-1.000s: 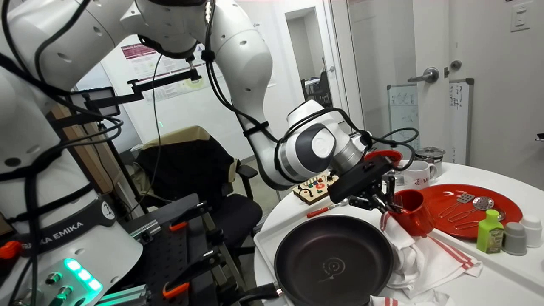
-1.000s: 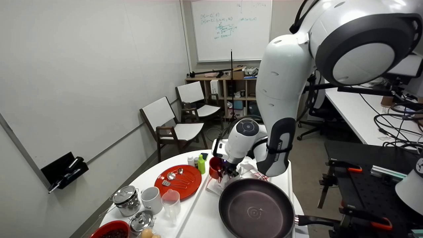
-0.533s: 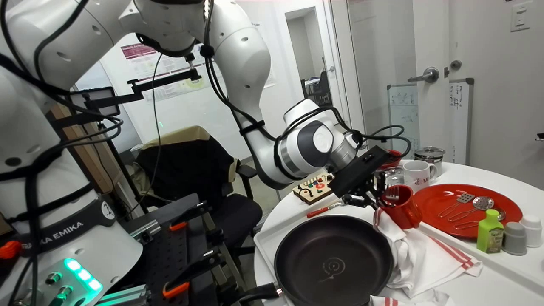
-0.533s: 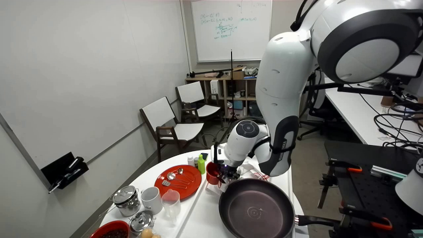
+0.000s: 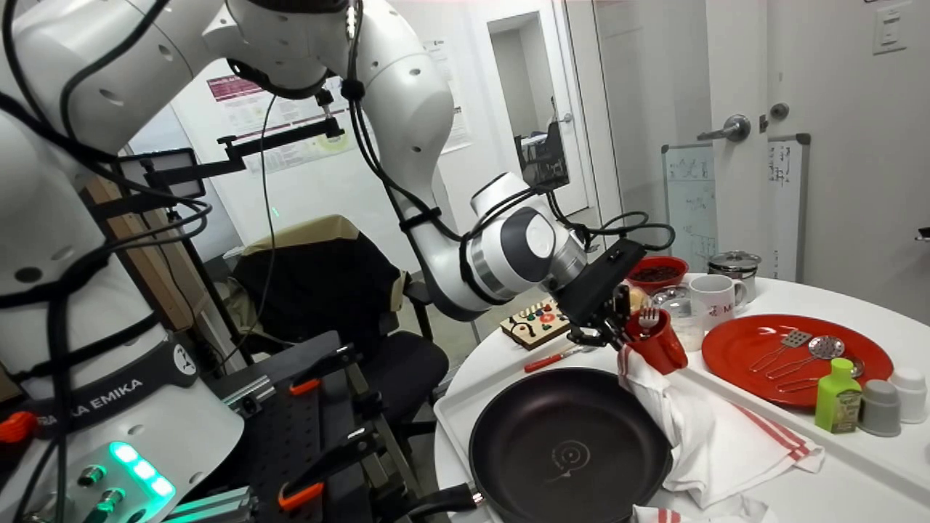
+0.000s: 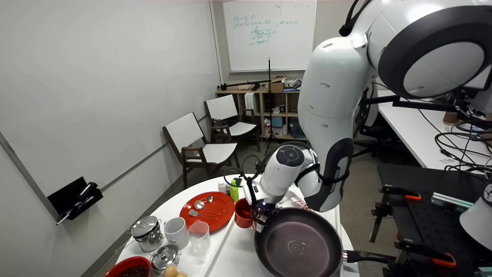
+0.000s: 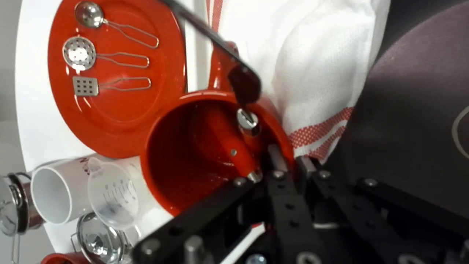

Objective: Put the fork and knife in the red cup and move it to the right

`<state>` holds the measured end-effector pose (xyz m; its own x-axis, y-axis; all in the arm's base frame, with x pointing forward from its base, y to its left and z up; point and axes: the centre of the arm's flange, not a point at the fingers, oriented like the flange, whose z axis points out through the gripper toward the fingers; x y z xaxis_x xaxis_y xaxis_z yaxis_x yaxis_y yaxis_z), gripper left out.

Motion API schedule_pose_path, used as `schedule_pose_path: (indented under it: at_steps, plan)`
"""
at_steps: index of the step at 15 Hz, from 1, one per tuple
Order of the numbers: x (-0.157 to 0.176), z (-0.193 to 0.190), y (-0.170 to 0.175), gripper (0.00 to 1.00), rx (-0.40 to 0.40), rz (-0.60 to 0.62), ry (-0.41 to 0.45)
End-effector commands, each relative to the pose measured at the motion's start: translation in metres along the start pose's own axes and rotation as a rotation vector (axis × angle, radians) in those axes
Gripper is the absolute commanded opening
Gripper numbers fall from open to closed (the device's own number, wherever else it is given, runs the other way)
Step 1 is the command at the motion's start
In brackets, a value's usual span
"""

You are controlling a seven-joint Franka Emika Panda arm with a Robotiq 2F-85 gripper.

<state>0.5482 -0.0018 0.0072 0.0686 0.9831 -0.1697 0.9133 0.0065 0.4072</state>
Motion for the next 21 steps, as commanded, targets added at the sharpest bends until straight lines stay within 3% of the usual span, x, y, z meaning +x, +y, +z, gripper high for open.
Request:
schedule_pose_path:
  at_steps: [1,12,21]
  plan:
    - [0.009,-0.016,-0.007,0.02,-0.013,-0.149,0.038]
    - [0.046,-0.019,-0.020,0.02,0.013,-0.471,0.129]
    - [0.058,-0.013,-0.021,0.02,0.037,-0.613,0.205]
